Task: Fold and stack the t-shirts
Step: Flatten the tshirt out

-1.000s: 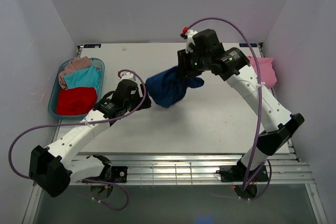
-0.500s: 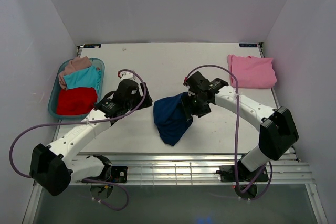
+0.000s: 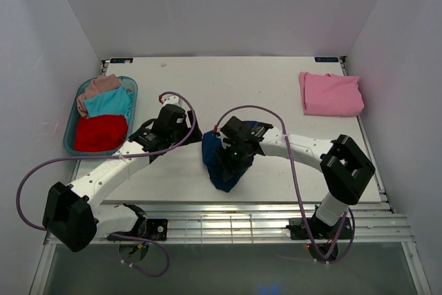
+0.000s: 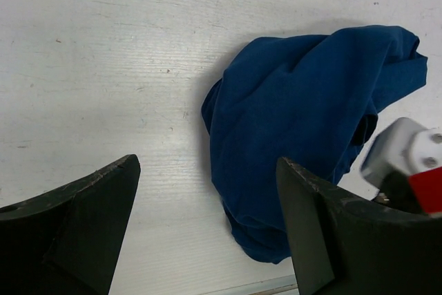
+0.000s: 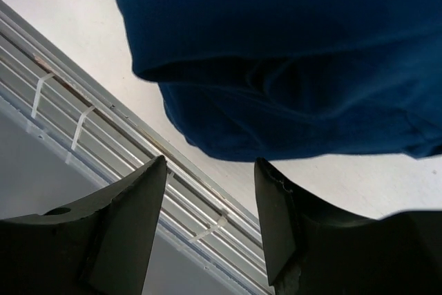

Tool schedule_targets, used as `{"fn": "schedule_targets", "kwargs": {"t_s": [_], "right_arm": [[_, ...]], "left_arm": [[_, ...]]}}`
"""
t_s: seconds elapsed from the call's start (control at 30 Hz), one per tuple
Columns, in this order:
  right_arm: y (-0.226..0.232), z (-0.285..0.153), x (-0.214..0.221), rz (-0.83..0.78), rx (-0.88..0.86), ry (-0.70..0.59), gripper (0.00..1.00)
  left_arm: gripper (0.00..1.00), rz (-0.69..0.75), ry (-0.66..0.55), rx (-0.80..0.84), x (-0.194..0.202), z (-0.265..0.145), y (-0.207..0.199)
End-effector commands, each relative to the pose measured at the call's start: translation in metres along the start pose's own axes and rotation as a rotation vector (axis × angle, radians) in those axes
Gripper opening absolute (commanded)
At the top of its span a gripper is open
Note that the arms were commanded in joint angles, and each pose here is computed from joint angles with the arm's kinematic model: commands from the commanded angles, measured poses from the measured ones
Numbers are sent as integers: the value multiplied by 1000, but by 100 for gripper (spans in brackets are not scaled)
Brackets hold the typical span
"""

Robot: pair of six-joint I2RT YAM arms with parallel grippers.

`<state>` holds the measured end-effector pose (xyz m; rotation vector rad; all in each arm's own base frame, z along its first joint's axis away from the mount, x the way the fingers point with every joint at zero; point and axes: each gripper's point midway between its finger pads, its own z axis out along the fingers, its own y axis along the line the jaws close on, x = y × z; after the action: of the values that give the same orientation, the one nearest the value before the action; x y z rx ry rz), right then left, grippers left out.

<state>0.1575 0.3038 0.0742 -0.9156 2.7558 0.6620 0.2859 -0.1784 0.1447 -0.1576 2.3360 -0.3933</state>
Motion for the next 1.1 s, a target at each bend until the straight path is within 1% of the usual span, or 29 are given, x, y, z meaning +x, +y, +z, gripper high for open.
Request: {"fn": "schedule_targets", "kwargs": {"t_s": [0.0,0.13,0.4,0.47,0.5,0.57,0.6,0.63,0.7,0.77,0.8,0.83,0.87,0.9,0.93,1.0,1.03,1.07], "right_arm": [[15,11,-11,-54,-46,-8,59],[19,21,-15,-71,-43,20,59],[15,42,0,-71,-43,96,60],[14,46,4,-64,-40,115,58],[14,47,6,-66,-39,123,49],[14,51,12,-64,-38,154,40],[16,50,10,-75,-39,152,23],[16,50,11,-75,-29,162,9],[25,43,-5,-97,-25,129,8],[31,26,-19,-112,5,115,8],[53,4,-54,-151,-14,28,8],[63,-12,-70,-165,-12,-14,8],[68,-31,-79,-171,13,-29,8],[78,-49,-96,-183,8,-81,8],[103,-88,-133,-204,-26,-213,8],[111,-128,-150,-200,0,-293,8],[125,-165,-167,-202,-19,-398,8],[123,-178,-169,-195,5,-432,8]], "left_arm": [[90,-4,-9,4,1,1,1],[90,-4,-8,-6,4,0,5],[90,-3,-8,-25,8,-3,12],[90,0,-7,-33,10,-3,15],[90,0,-9,-36,9,-4,15],[90,-2,-11,-38,10,-4,17],[90,-3,-12,-40,10,-4,17],[90,-3,-15,-41,10,-5,18],[90,-4,-24,-51,9,-5,20],[90,-1,-35,-68,8,-7,24],[91,-1,-52,-93,4,-7,29],[91,-6,-60,-111,3,-8,32],[91,-9,-69,-129,2,-10,36],[91,-28,-84,-145,-1,-12,38],[91,-35,-106,-186,-4,-15,46],[91,-85,-152,-215,-12,-22,52],[91,-100,-188,-247,-18,-27,58],[91,-113,-205,-257,-20,-31,60]]}}
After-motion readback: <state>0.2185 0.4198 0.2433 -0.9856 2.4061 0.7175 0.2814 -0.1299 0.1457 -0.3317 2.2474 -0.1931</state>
